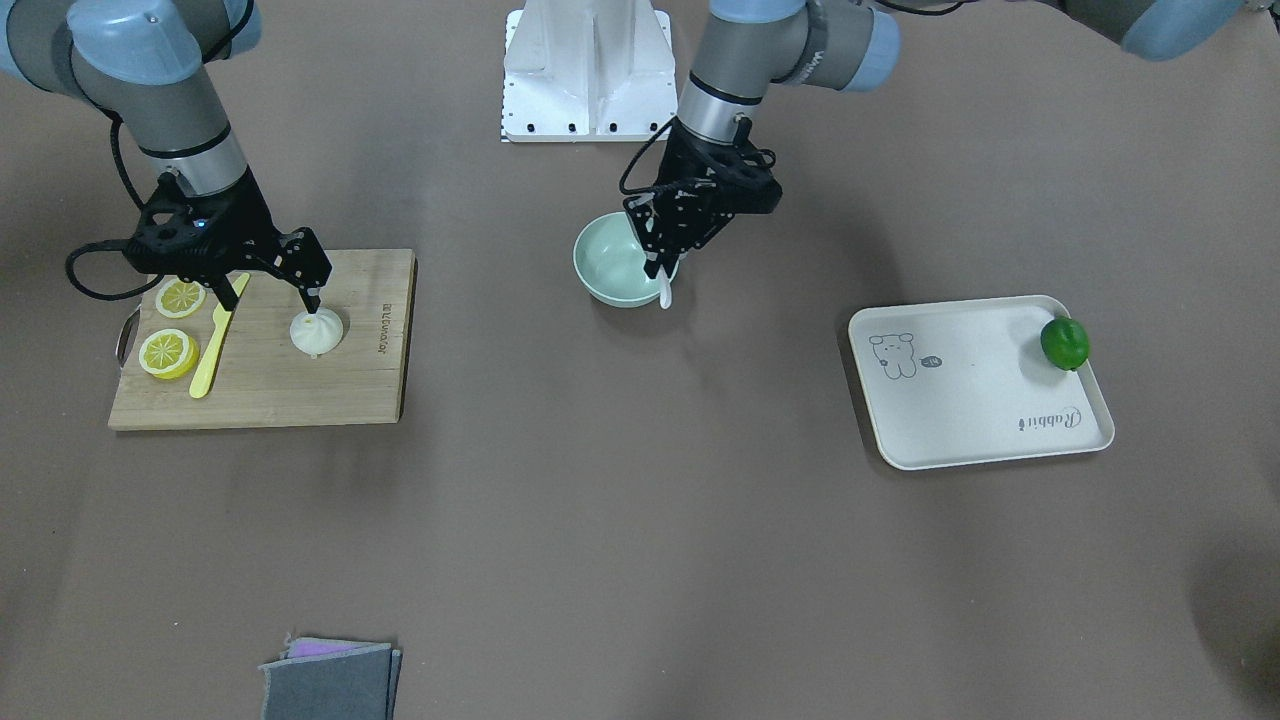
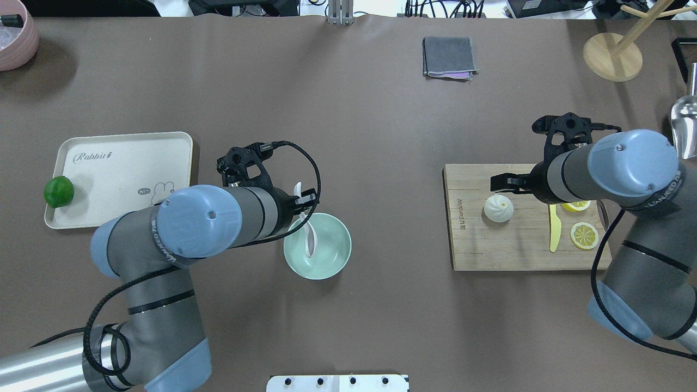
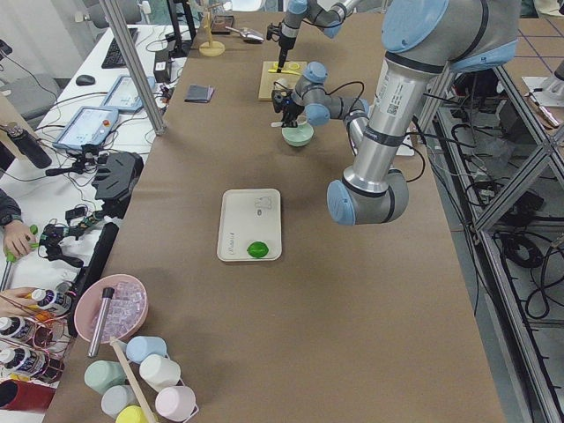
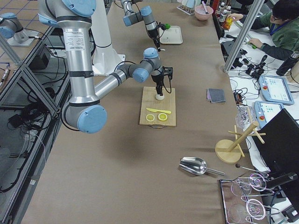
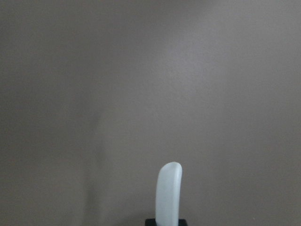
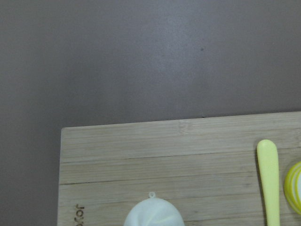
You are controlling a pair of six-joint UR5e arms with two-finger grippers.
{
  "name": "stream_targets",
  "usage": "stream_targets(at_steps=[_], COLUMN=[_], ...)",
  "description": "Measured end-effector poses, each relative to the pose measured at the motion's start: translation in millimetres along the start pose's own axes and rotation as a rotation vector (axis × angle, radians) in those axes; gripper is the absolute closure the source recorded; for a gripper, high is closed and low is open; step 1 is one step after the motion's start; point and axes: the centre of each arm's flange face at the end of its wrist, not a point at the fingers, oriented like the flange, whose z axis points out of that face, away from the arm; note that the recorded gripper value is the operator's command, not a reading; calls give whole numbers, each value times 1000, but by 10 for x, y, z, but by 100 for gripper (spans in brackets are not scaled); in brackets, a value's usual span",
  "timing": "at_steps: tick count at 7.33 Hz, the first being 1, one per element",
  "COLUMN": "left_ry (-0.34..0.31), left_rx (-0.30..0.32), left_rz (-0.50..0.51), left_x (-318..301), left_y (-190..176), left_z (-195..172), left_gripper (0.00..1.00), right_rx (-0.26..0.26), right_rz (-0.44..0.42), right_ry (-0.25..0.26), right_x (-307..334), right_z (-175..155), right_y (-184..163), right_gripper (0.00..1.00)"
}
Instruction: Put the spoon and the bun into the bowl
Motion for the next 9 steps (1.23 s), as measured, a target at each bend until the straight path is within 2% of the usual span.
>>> stream_targets(at_steps=[2, 3, 4, 5, 6, 8, 9], left_ry=[-10, -15, -20, -27, -35, -50, -50], left_rx=[25, 28, 30, 31, 33, 35, 36], left_rz=[5, 11, 18, 21, 23, 26, 26], left_x=[102, 91, 70, 43, 12, -33, -34], left_y=[211, 233, 236, 232, 230, 238, 236], left_z=[17, 28, 43, 60, 90, 162, 161], left_gripper=[100, 97, 84, 58, 42, 2, 2], right_rx=[5, 6, 6, 7, 8, 10, 10], right_rz=[-5, -7, -7, -8, -8, -9, -9], right_ry=[17, 18, 17, 16, 14, 12, 11], right_x=[-121, -139, -147, -151, -155, -159, -162], right_z=[51, 53, 50, 45, 40, 34, 31], right_y=[105, 122, 128, 128, 129, 130, 132], right_gripper=[1, 1, 1, 1, 1, 1, 1])
